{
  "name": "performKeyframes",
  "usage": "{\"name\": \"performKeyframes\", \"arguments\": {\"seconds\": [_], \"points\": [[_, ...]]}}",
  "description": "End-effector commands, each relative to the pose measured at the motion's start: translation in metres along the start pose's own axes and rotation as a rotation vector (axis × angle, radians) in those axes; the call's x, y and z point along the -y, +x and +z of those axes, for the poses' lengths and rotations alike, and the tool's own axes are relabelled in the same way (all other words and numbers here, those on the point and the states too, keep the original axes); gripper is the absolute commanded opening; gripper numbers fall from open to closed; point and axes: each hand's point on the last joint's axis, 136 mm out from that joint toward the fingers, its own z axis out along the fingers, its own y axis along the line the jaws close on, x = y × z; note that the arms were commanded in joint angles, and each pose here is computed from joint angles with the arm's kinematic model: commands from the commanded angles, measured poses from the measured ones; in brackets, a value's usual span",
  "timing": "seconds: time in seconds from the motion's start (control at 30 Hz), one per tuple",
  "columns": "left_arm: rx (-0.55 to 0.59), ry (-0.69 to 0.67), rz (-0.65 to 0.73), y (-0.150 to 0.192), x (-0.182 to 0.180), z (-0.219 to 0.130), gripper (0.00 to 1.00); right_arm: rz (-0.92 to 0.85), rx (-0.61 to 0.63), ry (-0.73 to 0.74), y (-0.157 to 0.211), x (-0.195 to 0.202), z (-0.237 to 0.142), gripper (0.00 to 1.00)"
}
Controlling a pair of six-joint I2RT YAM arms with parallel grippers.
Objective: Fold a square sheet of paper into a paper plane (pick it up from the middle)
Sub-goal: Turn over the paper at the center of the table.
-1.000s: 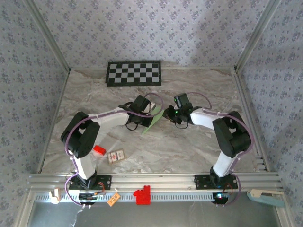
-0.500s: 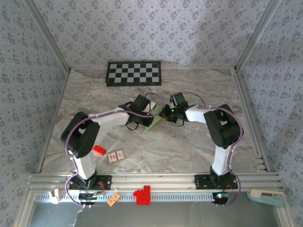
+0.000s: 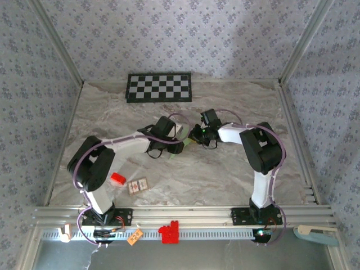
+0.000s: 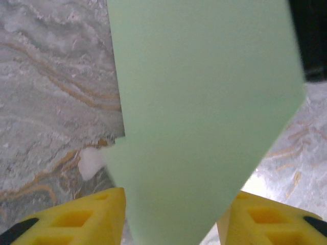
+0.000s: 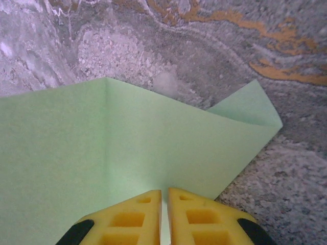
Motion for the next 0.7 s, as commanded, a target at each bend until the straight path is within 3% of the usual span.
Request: {"name": "performKeyframes", "arguments": {"seconds": [0.0,0.17,0.33,0.67], "points": [[0.107,0.025,-0.020,-0.011,0.005,-0.015,0.55,0.030,-0.042,0.118,0.011,0.027,0.007,0.14],[0.161,0.055,0.022,-0.003,0.006,-0.019,0.61,0.037,-0.057,0.125,0.013,0.027,0.009,0.13],[0.203,0.055,0.161,0.005,0.014,-0.017,0.65,0.042,-0.067,0.134,0.013,0.027,0.010,0.13],[0.214,0.044,0.331,0.001,0.023,-0.001,0.64,0.041,-0.072,0.138,0.014,0.025,0.009,0.13]]}}
